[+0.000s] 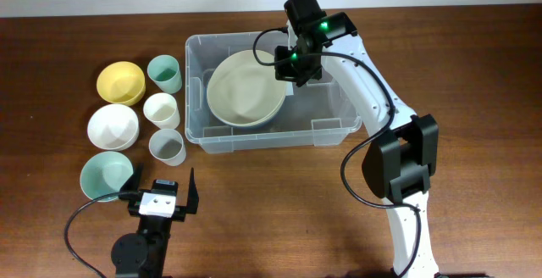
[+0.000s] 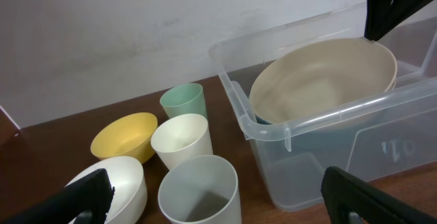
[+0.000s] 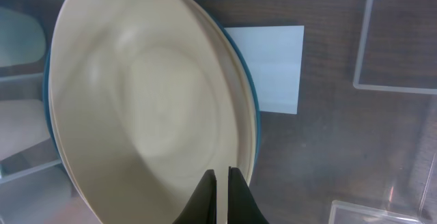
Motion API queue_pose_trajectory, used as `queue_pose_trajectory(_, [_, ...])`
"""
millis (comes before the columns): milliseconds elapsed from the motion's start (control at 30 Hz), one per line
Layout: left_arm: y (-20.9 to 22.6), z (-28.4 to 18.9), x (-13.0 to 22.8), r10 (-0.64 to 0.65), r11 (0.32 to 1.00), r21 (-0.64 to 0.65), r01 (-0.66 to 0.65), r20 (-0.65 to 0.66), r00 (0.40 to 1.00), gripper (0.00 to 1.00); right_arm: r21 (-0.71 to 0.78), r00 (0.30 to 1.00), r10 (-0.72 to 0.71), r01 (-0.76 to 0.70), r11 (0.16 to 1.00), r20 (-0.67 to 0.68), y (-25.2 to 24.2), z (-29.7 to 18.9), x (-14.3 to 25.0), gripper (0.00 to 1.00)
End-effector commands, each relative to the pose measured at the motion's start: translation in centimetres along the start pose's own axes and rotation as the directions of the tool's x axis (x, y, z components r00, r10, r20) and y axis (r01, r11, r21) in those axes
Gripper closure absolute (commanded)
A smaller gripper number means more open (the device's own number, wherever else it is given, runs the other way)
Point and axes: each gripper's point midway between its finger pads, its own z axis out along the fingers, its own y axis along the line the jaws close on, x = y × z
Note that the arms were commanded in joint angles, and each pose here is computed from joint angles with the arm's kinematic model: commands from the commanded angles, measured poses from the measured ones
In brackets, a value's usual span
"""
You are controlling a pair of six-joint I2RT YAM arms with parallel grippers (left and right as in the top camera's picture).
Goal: Pack container
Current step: 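Lower the cream bowl onto the stacked bowls and open the right gripper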
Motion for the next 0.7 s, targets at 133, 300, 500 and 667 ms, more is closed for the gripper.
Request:
queue_pose_trajectory(133, [0.09,0.01,0.3,0.004,1.0,-0.005,-0.004,-0.011,1.0,0.0,0.006,1.0,-0.014,0.014,1.0,0.009,-0.01,-0.33,-0.02,0.96])
queue_pose_trajectory(300, [0.09,0.01,0.3,0.004,1.0,-0.005,-0.004,-0.011,1.0,0.0,0.009,1.0,-0.011,0.011,1.0,-0.001,-0.26,0.18,0.29,0.96])
queue_pose_trajectory(500, [0.09,0.01,0.3,0.004,1.0,-0.005,-0.004,-0.011,1.0,0.0,0.01,1.0,-0.011,0.011,1.0,-0.002,-0.35,0.44,0.35,0.96])
queue_pose_trajectory(667, [0.09,0.01,0.3,0.004,1.0,-0.005,-0.004,-0.011,1.0,0.0,0.01,1.0,-0.011,0.011,1.0,-0.001,-0.36,0.44,0.34,0.96])
